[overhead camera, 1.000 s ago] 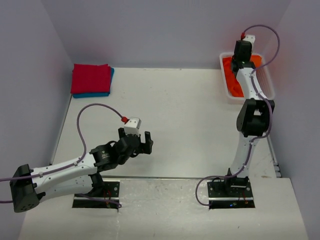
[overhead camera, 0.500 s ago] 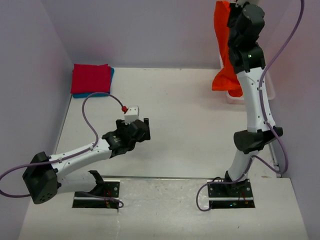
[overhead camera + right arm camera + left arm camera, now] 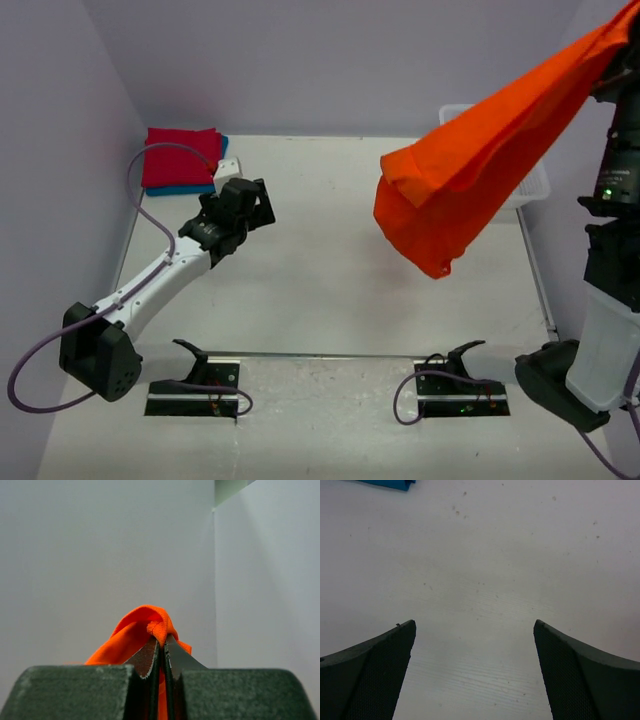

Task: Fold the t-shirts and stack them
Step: Move the tshirt to the center of the board

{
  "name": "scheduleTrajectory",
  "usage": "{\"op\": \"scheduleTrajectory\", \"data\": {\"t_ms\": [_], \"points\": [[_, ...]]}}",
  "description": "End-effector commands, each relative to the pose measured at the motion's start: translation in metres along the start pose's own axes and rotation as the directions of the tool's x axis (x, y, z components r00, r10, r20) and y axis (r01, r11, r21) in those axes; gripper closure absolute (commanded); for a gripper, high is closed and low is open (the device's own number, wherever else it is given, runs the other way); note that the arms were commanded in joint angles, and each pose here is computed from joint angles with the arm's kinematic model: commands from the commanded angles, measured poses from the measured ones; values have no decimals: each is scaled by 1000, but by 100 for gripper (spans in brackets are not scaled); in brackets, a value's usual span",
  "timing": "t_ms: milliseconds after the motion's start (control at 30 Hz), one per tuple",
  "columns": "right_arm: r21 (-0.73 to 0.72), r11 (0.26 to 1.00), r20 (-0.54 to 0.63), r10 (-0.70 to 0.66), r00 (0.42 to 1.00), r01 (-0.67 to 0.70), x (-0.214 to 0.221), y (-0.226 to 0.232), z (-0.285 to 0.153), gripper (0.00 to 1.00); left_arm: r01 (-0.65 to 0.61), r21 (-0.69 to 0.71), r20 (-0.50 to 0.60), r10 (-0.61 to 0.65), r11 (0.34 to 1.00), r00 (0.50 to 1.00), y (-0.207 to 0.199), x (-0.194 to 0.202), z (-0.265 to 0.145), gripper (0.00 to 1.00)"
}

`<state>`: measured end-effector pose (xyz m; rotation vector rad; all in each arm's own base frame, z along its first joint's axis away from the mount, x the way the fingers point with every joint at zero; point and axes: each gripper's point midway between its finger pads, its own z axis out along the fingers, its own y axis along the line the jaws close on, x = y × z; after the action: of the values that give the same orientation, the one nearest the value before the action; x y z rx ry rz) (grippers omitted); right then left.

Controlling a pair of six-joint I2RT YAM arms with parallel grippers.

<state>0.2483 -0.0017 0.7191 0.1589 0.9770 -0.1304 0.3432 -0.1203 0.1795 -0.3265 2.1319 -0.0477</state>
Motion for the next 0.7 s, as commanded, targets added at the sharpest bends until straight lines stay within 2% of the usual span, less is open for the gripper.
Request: {"op": "scheduleTrajectory", "data": {"t_ms": [0, 67, 100, 167, 267, 300, 367, 400, 433, 467, 533, 667], "points": [[42, 995, -26, -90, 996, 91, 4, -15, -8, 100, -16, 8, 22, 16, 1000, 1000, 6, -23, -15, 0], [40, 993, -26, -108, 994, 109, 2, -22, -18, 100, -5, -8, 47, 5, 1000, 999, 11, -35, -22, 0], [18, 992, -47, -121, 992, 122, 14, -17, -19, 100, -1, -13, 47, 1, 1000, 999, 15, -37, -27, 0], [-5, 996, -37, -91, 995, 91, 9, -19, -30, 100, 7, -12, 59, -6, 1000, 998, 17, -42, -33, 0], [-109, 993, -105, -64, 992, 53, 34, 6, -31, 100, 15, -26, 86, -13, 1000, 996, 25, -48, -42, 0], [-194, 981, -118, -45, 992, 21, 40, 25, -30, 100, 16, -41, 93, -12, 999, 996, 30, -50, -47, 0], [-293, 954, -240, 0, 971, -72, 78, 62, -29, 100, 13, -45, 98, -9, 999, 995, 34, -50, -51, 0], [-390, 911, -291, 14, 957, -132, 90, 90, -35, 100, 13, -49, 111, -8, 999, 994, 36, -53, -54, 0], [-427, 888, -356, 8, 934, -170, 118, 117, -32, 100, 10, -62, 110, -4, 998, 994, 40, -52, -56, 0], [-449, 873, -360, 16, 933, -188, 116, 126, -36, 100, 14, -73, 121, -5, 997, 993, 42, -55, -57, 0], [-543, 801, -462, -33, 886, -253, 160, 185, -43, 100, 12, -111, 128, 3, 994, 992, 52, -57, -62, 0], [-641, 682, -554, -94, 827, -352, 209, 279, -59, 100, 27, -107, 141, -12, 994, 990, 56, -59, -71, 0]]}}
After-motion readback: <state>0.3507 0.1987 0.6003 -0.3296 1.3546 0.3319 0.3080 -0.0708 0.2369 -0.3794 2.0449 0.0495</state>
